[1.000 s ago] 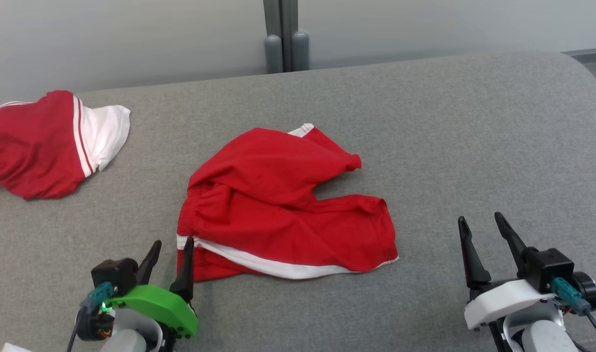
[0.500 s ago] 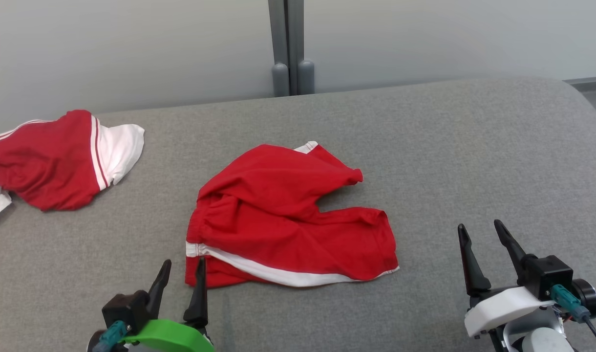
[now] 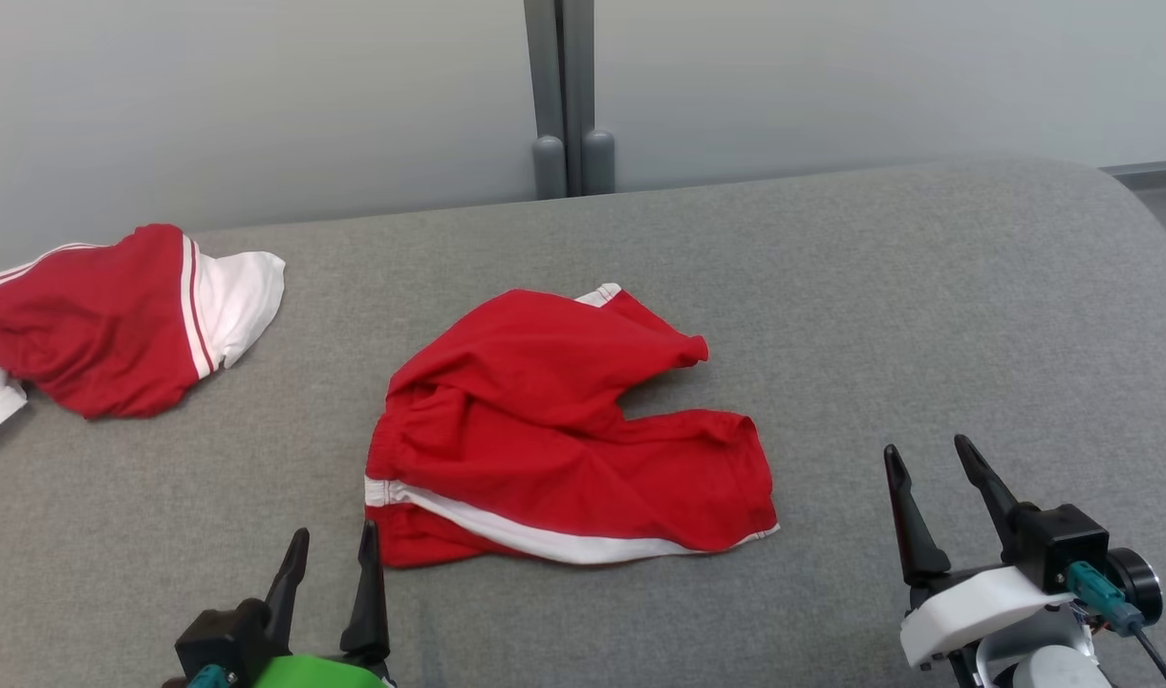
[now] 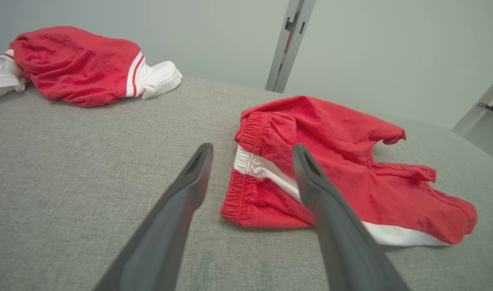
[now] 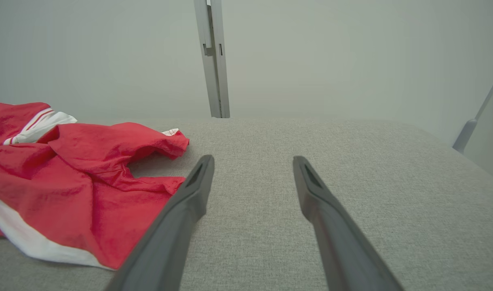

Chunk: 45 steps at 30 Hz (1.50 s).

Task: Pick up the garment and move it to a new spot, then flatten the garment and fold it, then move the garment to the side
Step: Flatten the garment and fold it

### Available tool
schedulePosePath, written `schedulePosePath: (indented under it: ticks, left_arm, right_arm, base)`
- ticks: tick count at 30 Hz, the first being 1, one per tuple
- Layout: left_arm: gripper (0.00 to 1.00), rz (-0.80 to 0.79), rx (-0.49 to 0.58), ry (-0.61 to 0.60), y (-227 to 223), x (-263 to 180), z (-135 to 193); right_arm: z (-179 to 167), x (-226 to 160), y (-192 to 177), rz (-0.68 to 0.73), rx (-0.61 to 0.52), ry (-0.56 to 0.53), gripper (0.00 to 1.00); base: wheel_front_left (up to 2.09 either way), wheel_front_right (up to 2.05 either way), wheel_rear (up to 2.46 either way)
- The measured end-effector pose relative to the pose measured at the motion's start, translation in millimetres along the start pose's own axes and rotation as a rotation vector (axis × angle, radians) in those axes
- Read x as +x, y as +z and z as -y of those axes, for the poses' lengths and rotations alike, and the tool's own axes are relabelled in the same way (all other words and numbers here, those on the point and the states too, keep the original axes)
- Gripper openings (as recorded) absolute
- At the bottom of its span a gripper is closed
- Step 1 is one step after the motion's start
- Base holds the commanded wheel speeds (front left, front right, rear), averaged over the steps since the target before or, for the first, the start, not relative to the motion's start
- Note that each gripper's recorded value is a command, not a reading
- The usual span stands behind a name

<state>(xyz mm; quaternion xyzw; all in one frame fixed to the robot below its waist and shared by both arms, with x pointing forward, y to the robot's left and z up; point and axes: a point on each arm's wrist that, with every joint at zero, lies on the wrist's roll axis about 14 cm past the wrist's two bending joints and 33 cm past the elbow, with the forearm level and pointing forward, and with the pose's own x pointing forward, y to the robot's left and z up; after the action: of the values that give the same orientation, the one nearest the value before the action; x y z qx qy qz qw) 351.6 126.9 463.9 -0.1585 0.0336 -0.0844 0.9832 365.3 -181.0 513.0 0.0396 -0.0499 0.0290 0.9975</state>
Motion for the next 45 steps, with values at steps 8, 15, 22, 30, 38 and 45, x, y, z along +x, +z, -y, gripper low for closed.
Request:
schedulePosePath:
  ticks: [8, 15, 22, 30, 38, 45]
  left_arm:
    - [1.0, -0.002, 0.001, 0.01, -1, 0, -4]
    - [1.0, -0.014, -0.004, 0.009, -5, -1, -4]
    - [1.0, -0.027, -0.009, 0.021, -9, -3, -7]
    - [1.0, -0.038, -0.011, 0.042, -12, 1, -14]
    - [1.0, -0.056, -0.006, 0.072, -18, 1, -24]
    - [1.0, -0.064, -0.006, 0.079, -20, 1, -27]
  right_arm:
    - [-2, 0, -3, -0.011, 0.001, 0.006, 1.0]
    - [-15, -4, -28, -0.089, -0.03, 0.05, 1.0]
    - [-35, -15, -76, -0.248, -0.136, 0.148, 1.0]
    - [-59, 1, -102, -0.326, -0.233, 0.268, 1.0]
    - [-78, 14, -118, -0.37, -0.274, 0.351, 1.0]
    - [-90, 17, -124, -0.383, -0.279, 0.395, 0.45]
  base:
    - [0.0, 0.0, 0.0]
    - [0.0, 0.0, 0.0]
    - [0.0, 0.0, 0.0]
    - [0.0, 0.0, 0.0]
    - [0.0, 0.0, 0.0]
    - [0.0, 0.0, 0.0]
